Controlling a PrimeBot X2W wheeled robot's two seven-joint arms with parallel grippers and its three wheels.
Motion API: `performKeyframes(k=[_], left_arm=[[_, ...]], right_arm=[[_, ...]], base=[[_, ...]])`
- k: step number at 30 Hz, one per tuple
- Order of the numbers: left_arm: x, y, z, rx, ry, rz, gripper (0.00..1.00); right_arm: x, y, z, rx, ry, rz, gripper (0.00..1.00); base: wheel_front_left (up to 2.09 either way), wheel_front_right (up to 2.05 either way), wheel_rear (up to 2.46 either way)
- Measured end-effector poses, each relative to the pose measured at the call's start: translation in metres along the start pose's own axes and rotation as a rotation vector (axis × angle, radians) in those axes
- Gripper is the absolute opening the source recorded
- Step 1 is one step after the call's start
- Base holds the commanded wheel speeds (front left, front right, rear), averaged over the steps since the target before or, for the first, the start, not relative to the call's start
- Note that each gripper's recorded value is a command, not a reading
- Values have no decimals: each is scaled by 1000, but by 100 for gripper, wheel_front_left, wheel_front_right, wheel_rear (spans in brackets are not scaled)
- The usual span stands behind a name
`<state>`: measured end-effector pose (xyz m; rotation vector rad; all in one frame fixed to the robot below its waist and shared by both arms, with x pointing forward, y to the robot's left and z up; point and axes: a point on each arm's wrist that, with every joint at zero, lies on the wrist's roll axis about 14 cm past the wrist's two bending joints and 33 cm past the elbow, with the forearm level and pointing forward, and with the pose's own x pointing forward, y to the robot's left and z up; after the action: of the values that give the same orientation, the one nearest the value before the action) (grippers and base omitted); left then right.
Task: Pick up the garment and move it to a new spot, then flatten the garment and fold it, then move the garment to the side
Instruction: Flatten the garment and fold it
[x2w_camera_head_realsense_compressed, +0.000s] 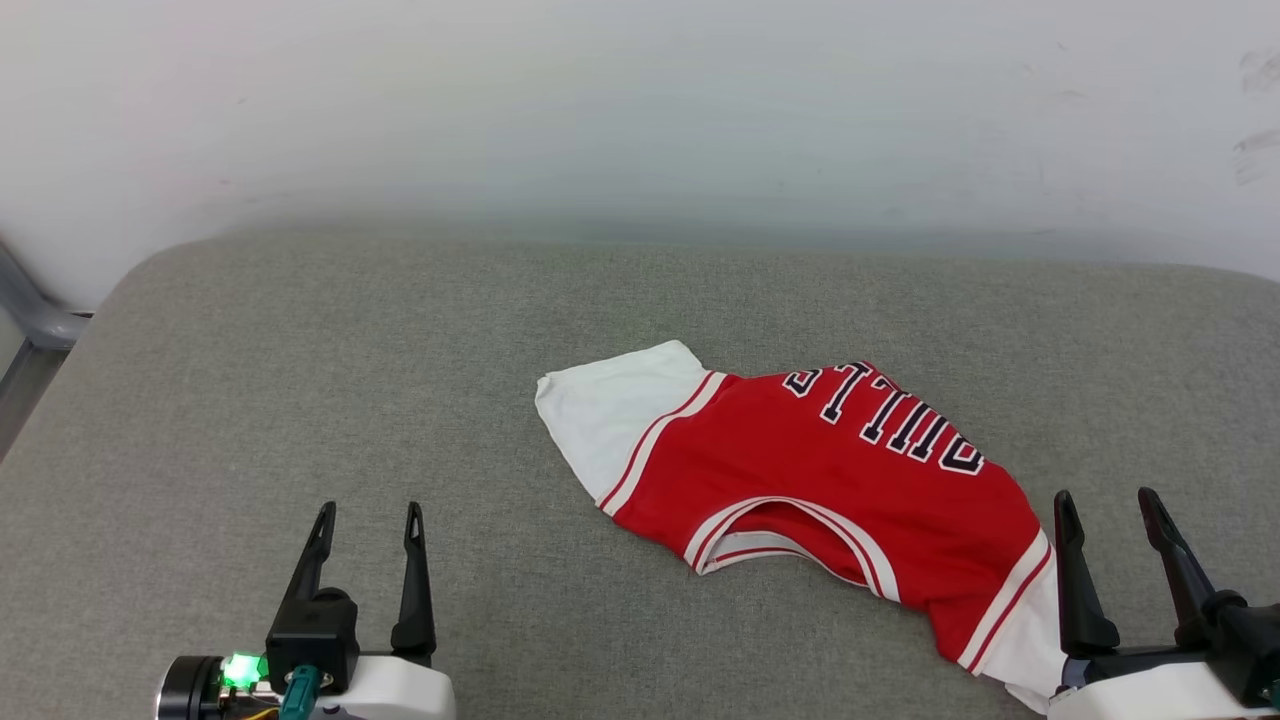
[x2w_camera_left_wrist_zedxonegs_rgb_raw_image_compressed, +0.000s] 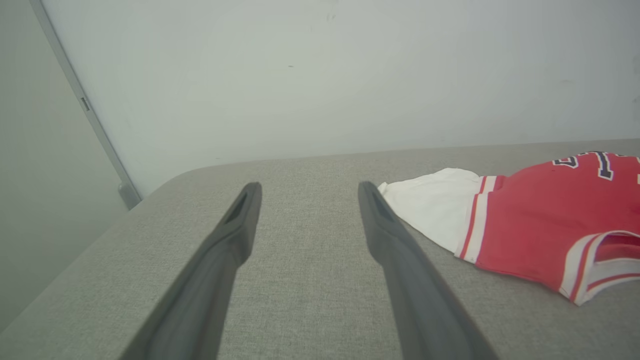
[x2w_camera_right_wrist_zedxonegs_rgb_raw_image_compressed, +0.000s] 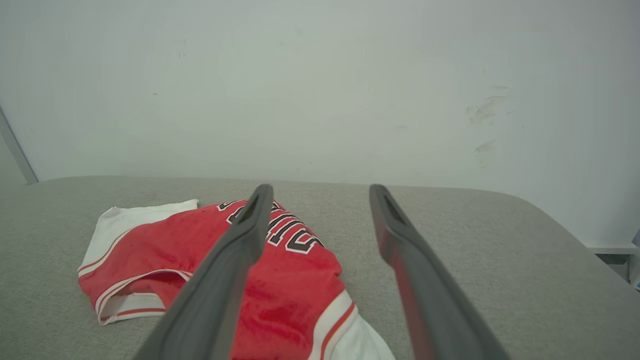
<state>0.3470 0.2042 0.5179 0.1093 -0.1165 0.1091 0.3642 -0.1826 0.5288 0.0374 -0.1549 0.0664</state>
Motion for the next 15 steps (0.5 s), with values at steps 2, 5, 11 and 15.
performKeyframes(k=[2, 5, 11, 15], left_arm=[[0, -1, -1, -1, 3, -2, 100], [-1, -2, -2, -4, 7, -8, 100], [26, -10, 18, -4, -59, -79, 100], [56, -12, 34, 21, -111, -126, 100]], right_arm=[[0, 0, 0, 0, 1, 0, 100], [0, 0, 0, 0, 1, 1, 100], [5, 2, 0, 1, -2, 7, 100], [12, 3, 0, -1, -8, 11, 100]], base=[[0, 0, 0], [0, 0, 0], [0, 0, 0], [0, 0, 0]])
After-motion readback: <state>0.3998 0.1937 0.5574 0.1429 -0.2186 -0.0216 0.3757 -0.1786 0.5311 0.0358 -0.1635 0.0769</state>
